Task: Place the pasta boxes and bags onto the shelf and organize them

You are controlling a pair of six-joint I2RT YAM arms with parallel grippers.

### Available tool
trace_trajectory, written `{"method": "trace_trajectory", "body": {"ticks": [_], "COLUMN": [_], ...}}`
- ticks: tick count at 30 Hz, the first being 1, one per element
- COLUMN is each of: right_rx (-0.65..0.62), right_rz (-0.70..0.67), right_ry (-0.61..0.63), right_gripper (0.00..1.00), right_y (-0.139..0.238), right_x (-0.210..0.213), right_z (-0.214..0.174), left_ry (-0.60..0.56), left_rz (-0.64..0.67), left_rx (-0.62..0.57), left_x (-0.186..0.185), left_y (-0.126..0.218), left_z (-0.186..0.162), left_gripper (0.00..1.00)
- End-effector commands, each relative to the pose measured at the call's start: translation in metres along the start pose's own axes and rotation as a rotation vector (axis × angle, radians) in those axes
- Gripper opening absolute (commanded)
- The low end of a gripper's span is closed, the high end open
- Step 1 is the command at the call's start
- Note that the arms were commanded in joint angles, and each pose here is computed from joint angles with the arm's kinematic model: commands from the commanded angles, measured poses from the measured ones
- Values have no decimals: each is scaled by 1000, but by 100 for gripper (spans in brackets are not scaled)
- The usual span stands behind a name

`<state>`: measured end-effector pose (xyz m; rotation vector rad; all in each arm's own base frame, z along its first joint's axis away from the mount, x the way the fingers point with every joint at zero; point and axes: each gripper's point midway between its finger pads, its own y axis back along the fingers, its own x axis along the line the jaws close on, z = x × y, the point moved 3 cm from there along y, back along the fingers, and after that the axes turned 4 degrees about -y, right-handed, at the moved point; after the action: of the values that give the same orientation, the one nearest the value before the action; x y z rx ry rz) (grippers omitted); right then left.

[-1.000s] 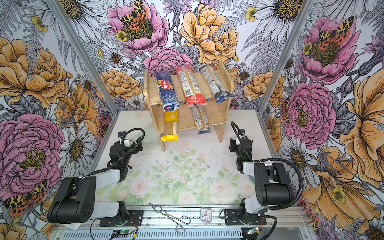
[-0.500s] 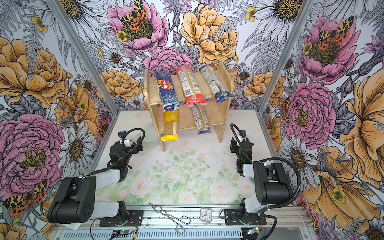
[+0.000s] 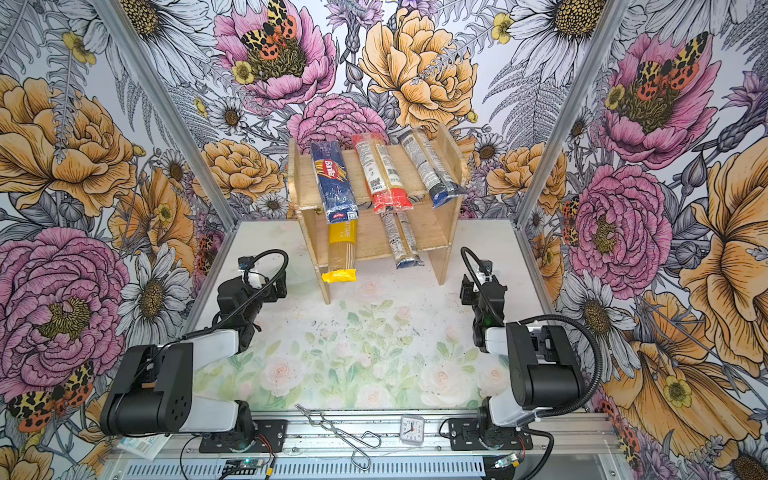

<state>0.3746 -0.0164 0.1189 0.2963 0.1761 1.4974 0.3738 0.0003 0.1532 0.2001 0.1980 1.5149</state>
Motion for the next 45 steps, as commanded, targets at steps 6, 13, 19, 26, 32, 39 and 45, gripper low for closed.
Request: {"method": "trace_trajectory", "body": {"ticks": [6,13,19,26,32,39,45], "right_rx": [-27,-29,-30,-30,-28,-29,-28], "right_rz": [-16,-18,-18,-19,-18,-17,-17], "right_ry": [-7,-6,-5,-5,-6,-7,-6], "right_gripper": [63,63,63,63,65,82,91], "right_y": [0,0,0,0,0,0,0], "right_x": [-2,-2,-2,-2,-2,-2,-2], "right_z": [1,1,1,1,1,1,1], "left_ry": [-4,46,61,55,7,3,1], "left_rz": [23,82,92,63,48,58,62], "left_rx": [-85,-181,-182,-118,-67,-64,-66], "left_x": [5,21,25,23,13,12,12], "left_y": [15,17,15,1,-8,-8,-8], "left_z": [5,-15,-16,-16,-17,-17,-17], "left_gripper": [99,99,99,99,99,99,99]}}
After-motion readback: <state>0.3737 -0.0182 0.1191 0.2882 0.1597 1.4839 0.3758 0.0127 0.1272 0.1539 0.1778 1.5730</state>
